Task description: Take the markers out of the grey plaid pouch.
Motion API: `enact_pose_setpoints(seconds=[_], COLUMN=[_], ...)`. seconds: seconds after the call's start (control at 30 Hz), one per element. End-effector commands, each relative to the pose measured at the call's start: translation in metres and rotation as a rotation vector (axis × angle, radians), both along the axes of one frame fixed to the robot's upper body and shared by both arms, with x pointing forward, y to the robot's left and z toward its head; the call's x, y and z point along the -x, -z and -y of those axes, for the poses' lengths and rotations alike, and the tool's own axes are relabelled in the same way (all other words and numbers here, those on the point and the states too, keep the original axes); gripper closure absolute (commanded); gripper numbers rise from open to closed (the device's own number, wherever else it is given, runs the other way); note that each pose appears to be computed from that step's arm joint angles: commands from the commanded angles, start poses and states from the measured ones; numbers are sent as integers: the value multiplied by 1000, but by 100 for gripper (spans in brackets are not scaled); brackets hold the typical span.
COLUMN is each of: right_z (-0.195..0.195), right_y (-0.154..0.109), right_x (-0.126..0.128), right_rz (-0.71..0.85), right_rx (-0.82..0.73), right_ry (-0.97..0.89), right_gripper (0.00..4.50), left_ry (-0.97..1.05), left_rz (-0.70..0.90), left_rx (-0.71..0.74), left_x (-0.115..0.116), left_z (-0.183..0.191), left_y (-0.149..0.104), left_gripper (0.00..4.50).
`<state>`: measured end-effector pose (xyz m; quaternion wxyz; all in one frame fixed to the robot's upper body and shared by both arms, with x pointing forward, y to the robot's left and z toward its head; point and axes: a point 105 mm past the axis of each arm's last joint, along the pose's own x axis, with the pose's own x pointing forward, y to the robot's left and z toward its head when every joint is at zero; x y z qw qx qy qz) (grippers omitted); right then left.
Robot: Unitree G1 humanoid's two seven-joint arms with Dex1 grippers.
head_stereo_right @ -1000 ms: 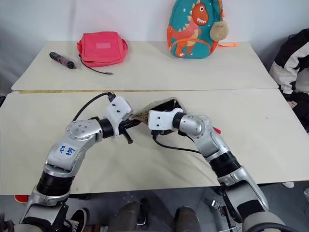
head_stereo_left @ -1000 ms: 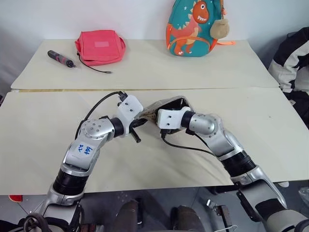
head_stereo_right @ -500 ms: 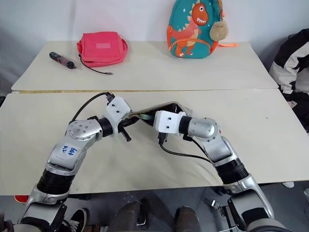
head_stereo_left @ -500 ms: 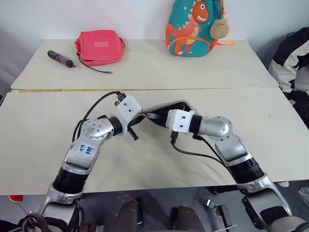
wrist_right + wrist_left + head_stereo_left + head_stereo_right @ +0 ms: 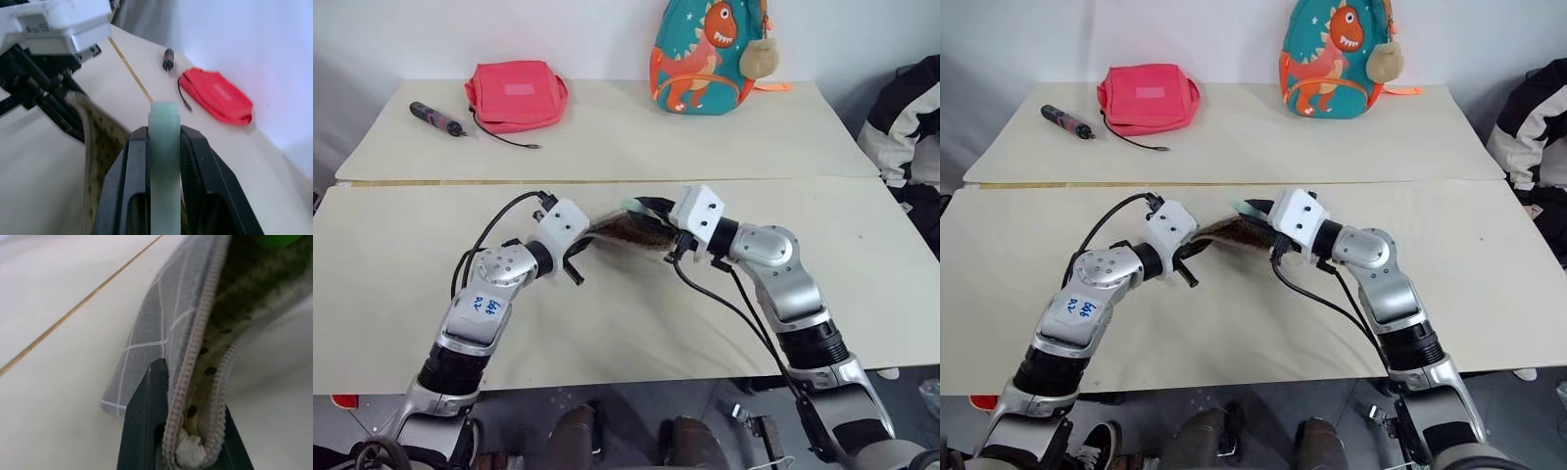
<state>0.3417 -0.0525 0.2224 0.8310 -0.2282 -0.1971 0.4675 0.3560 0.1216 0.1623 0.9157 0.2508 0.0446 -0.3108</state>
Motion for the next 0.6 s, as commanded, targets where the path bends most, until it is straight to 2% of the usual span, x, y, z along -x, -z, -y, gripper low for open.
enact_pose_setpoints(seconds=[0.03,0.17,0.33,0.4,0.43,0.6], right_z=[12,35,102,128,138,159], right_y=[-58,-61,-43,-17,-6,54], right_x=[14,15,-15,-32,-39,-61], right_rz=[40,-19,-7,34,43,-39], right_rx=[-165,-92,161,365,421,474], right_ry=[-31,3,299,448,494,635], right_gripper=[406,406,406,406,406,406], left_ry=[-43,-62,-79,-69,-57,-3], left_rz=[95,113,121,122,125,140], left_rx=[-28,-47,-99,-90,-91,-87], left_x=[-3,-2,2,4,5,9], left_z=[-17,-32,-51,-51,-49,-37], left_y=[-19,-19,-12,-12,-11,-12], left_gripper=[450,450,450,450,450,450])
